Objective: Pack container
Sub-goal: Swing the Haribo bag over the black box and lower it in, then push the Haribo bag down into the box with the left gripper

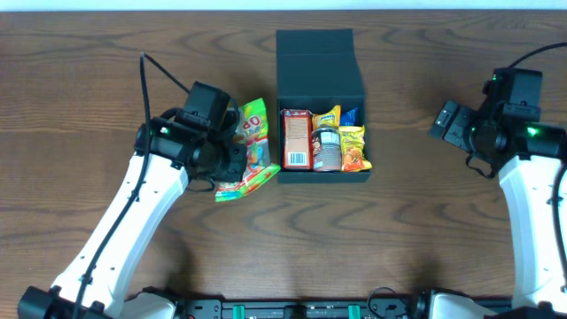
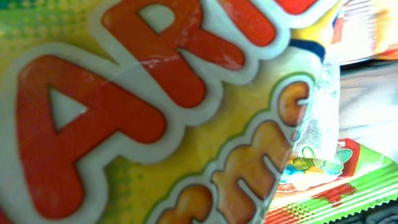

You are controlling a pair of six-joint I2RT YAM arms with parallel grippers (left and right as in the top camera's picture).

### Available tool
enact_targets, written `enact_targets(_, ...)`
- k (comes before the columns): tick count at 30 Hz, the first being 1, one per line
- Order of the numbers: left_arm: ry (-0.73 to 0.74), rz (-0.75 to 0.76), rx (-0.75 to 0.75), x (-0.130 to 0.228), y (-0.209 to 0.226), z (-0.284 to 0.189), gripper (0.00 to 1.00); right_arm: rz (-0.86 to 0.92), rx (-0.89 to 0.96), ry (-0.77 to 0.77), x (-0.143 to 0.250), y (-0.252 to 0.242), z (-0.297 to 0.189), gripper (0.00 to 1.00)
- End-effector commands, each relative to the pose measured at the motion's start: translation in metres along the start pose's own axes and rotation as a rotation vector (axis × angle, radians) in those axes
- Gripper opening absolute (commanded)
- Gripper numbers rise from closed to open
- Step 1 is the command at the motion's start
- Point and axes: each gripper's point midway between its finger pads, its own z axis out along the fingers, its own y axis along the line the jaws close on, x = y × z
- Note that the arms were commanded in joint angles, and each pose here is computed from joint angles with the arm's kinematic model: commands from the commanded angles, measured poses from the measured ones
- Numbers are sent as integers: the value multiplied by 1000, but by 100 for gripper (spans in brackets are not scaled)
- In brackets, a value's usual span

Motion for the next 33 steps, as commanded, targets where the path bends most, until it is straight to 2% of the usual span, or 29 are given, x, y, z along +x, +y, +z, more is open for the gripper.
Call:
enact_targets(1,-67,61,81,-15,-20,-15,14,14,5,5,1,-2,2,99)
enact_targets(13,-204,125,139,-43,-67,-13,17,14,5,5,1,-2,2,99)
enact_targets(18,-248,173,246,-54,-92,-16,17,14,5,5,1,-2,2,99)
enact_targets(25,-173,251,309,-56,-103,20,17,14,5,5,1,-2,2,99)
enact_targets(33,-105,249,333,-66,-102,75,17,14,5,5,1,-2,2,99)
